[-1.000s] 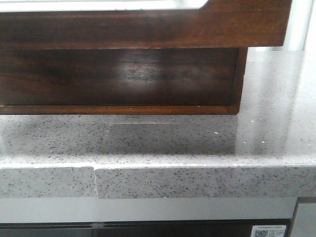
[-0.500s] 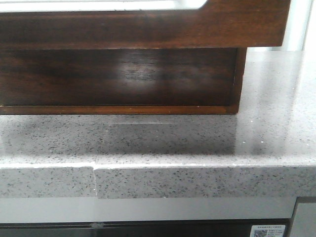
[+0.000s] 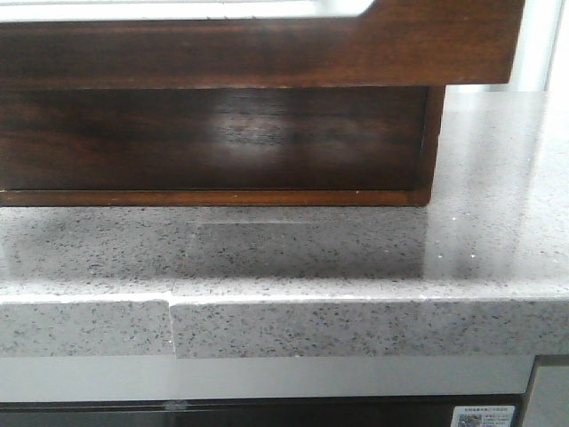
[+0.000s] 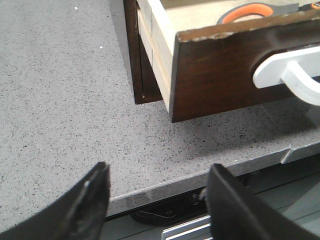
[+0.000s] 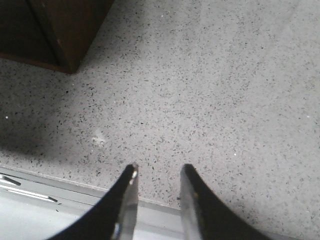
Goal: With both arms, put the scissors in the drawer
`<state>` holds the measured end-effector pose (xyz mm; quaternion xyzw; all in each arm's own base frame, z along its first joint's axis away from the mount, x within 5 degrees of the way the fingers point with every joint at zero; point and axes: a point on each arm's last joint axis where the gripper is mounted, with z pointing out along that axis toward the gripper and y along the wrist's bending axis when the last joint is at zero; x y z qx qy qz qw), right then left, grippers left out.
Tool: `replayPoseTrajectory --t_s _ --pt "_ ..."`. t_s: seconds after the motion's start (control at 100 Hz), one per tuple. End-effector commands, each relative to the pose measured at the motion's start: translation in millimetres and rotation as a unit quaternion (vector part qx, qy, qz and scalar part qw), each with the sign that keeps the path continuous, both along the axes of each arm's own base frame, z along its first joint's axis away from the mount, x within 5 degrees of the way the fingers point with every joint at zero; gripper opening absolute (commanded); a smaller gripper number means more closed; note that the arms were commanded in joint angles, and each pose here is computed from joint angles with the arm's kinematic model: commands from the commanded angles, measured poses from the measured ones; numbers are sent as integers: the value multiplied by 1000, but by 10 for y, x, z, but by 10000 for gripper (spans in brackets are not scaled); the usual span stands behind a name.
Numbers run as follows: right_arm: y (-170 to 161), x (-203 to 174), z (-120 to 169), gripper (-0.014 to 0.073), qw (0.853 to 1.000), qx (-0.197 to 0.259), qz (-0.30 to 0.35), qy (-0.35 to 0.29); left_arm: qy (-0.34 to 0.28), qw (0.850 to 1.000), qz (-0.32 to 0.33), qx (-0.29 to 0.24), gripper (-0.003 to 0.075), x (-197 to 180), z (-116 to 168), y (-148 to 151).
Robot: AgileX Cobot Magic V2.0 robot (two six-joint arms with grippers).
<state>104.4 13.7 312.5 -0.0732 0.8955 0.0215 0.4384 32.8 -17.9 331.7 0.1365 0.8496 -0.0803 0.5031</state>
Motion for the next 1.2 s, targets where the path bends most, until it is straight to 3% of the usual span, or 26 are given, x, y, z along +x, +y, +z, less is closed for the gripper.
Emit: replayPoseTrajectory --t_s 0.0,0.12,0.27,0.99,1.11,1.19 --pt "-9 36 140 61 999 4 -5 -50 -45 999 -1 -18 272 26 150 -11" --pt "-9 37 142 -66 999 4 -5 -52 -45 999 -1 -18 134 26 150 -11" --pt "-9 45 155 -69 998 4 -5 -60 -45 999 -1 -18 -21 26 150 -11" --pt "-10 51 164 -69 998 3 -5 -66 -24 999 -10 -37 -20 4 127 -41" --pt "-10 51 164 -69 998 3 -5 -66 -41 999 14 -13 -20 1 93 13" --pt "-10 51 164 -69 998 3 -5 -66 -91 995 37 -14 -20 19 30 44"
